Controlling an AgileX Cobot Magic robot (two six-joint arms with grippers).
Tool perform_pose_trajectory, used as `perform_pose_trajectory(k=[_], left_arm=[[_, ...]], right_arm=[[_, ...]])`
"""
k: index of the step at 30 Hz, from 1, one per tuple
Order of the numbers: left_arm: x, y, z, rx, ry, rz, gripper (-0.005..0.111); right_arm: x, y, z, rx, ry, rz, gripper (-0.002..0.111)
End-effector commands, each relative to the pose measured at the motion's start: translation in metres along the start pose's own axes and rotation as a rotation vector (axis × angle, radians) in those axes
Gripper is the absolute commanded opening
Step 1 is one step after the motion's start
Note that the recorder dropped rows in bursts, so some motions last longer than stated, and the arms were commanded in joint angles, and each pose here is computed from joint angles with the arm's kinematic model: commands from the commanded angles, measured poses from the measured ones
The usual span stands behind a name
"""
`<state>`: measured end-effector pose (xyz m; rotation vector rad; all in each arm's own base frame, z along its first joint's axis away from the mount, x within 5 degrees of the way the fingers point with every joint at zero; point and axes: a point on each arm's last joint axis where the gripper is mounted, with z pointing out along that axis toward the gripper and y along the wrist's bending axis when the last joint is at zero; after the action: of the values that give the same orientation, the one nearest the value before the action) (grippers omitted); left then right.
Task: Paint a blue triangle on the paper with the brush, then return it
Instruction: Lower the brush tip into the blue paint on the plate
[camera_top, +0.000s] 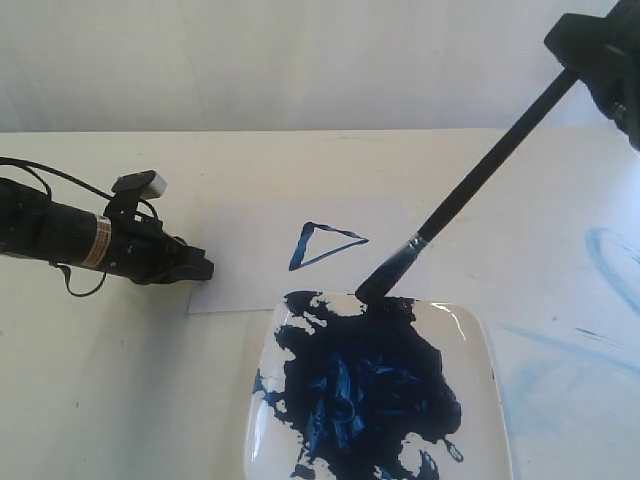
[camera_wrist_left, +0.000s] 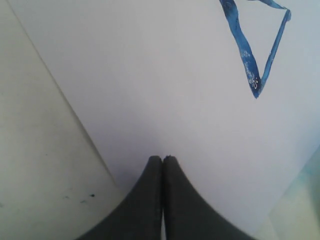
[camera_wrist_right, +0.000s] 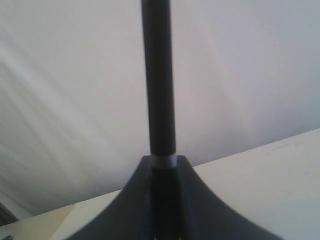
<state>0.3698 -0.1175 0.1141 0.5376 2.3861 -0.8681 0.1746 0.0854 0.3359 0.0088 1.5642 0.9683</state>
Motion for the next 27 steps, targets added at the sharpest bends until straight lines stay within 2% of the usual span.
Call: perform_pose_trajectory(k=[1, 3, 7, 14, 19, 23, 27], left_arm=[[0.000, 0.001, 0.000, -0.014, 0.006, 0.013, 0.000], [0.000, 0.001, 0.000, -0.014, 0.006, 0.013, 0.000], [0.000, 0.001, 0.000, -0.014, 0.006, 0.013, 0.000], [0.000, 0.001, 0.000, -0.014, 0.006, 0.013, 0.000], [0.000, 0.001, 0.000, -0.014, 0.006, 0.013, 0.000], [0.000, 0.001, 0.000, -0.014, 0.006, 0.013, 0.000], [0.000, 0.001, 0.000, -0.014, 0.006, 0.013, 0.000]], right_arm=[[0.000, 0.004, 0.000, -0.056, -0.005, 0.116, 0.000], [0.002, 0.001, 0.003, -0.041, 0.009, 0.240, 0.000], [0.011, -0.012, 0.009, 0.054, 0.048, 0.385, 0.000], [0.040, -0.045, 0.008, 0.278, 0.076, 0.622, 0.000], [0.054, -0.056, 0.008, 0.334, 0.107, 0.651, 0.000], [0.066, -0.066, 0.001, 0.436, 0.139, 0.659, 0.000], [0.080, -0.073, -0.008, 0.461, 0.151, 0.704, 0.000]])
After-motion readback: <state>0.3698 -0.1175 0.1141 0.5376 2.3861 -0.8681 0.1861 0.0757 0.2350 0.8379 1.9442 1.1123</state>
